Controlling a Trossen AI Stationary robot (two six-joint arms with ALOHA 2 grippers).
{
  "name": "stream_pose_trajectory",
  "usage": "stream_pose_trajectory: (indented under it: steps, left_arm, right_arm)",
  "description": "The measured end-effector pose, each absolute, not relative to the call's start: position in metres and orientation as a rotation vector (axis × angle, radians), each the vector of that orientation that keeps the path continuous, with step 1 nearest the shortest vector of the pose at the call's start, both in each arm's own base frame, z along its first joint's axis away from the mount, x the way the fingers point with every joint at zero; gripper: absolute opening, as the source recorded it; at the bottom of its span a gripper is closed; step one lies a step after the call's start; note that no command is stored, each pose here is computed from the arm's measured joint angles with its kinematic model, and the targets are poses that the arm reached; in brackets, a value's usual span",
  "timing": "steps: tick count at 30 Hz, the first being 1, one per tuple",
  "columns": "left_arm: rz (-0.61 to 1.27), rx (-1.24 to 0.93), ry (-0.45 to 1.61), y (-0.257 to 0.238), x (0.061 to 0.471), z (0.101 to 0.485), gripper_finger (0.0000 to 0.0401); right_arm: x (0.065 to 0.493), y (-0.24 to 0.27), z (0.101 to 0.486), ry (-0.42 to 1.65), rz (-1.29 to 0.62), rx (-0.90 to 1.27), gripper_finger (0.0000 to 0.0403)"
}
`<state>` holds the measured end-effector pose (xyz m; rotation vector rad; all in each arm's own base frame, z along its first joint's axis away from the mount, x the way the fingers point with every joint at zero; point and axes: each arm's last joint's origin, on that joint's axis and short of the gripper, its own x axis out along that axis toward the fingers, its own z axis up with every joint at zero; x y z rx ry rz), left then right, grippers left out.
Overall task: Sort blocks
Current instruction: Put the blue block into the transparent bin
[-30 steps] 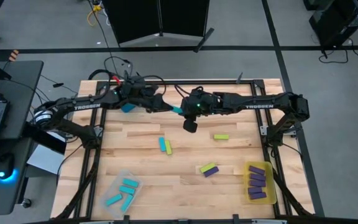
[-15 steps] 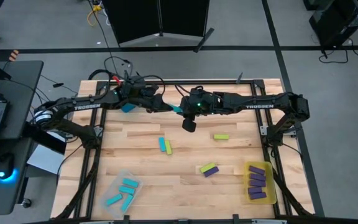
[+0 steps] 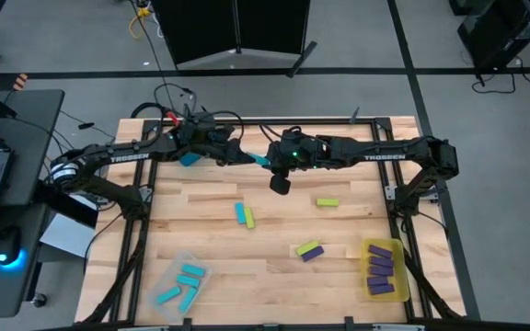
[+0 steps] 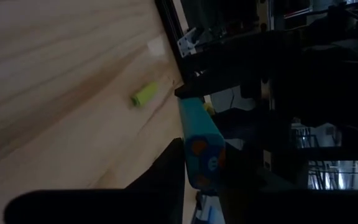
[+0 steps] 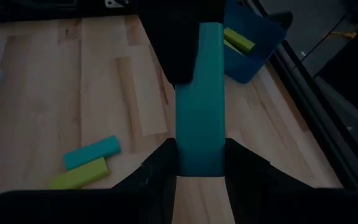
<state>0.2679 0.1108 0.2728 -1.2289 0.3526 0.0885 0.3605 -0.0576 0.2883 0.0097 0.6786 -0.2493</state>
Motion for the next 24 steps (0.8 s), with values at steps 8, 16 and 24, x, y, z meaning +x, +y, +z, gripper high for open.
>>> stream_pose_trajectory:
  steps: [8, 16, 24]
  left_arm:
    - [0.094, -1.188, 0.343, 0.111, 0.268, 0.273, 0.0069]
    - [0.013, -1.047, 0.226, 0.111, 0.266, 0.291, 0.0062]
    - [-0.055, -0.893, 0.143, 0.108, 0.250, 0.326, 0.0061]
  right_arm:
    - [0.361, -0.058, 0.289, 0.664, -0.266, 0.059, 0.0112]
    - [0.356, -0.057, 0.299, 0.619, -0.286, 0.122, 0.0228]
    - [0.342, -0.060, 0.319, 0.567, -0.339, 0.098, 0.0235]
